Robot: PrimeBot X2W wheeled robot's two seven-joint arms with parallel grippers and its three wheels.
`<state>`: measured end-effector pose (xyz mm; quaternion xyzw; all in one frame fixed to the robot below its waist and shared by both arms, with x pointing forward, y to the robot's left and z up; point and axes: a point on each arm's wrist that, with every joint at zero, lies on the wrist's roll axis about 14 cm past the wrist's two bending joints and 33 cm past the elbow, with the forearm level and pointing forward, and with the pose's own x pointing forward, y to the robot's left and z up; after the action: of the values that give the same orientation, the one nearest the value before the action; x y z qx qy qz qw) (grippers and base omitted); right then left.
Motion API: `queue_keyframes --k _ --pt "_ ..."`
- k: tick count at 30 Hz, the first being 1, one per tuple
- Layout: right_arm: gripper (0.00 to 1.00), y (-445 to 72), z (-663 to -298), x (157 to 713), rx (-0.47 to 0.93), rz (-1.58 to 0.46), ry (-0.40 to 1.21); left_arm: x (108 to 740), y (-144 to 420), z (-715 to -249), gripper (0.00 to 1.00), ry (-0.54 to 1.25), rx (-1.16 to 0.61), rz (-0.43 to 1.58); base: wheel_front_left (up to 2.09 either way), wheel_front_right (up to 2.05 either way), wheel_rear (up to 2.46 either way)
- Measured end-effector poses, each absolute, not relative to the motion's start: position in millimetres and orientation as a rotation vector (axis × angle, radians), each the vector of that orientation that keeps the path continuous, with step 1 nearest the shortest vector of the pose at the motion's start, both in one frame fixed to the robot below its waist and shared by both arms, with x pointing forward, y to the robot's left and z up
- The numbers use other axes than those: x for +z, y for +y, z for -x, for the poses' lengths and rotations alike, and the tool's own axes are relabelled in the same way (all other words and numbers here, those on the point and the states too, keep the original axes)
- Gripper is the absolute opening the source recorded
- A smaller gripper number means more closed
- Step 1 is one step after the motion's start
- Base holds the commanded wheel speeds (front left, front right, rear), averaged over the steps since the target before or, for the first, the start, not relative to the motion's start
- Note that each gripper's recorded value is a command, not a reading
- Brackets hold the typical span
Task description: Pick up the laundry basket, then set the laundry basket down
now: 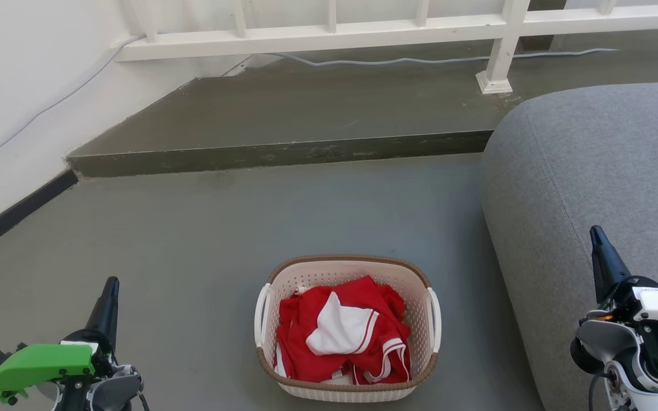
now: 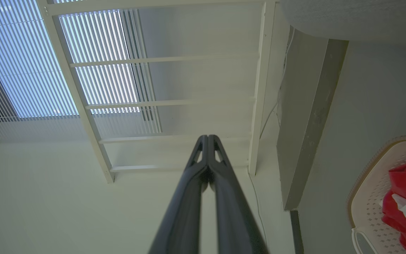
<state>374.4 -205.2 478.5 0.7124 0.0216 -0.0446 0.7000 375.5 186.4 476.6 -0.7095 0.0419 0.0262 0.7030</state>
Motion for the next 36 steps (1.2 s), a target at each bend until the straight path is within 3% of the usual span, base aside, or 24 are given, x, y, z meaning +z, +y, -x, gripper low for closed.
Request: queue_keyframes --k 36 --pt "0.00 -206.1 -374.5 478.9 -0.100 -1.590 0.045 476.7 186.7 -375.6 0.00 0.092 0.059 1.579 0.00 0.00 0.00"
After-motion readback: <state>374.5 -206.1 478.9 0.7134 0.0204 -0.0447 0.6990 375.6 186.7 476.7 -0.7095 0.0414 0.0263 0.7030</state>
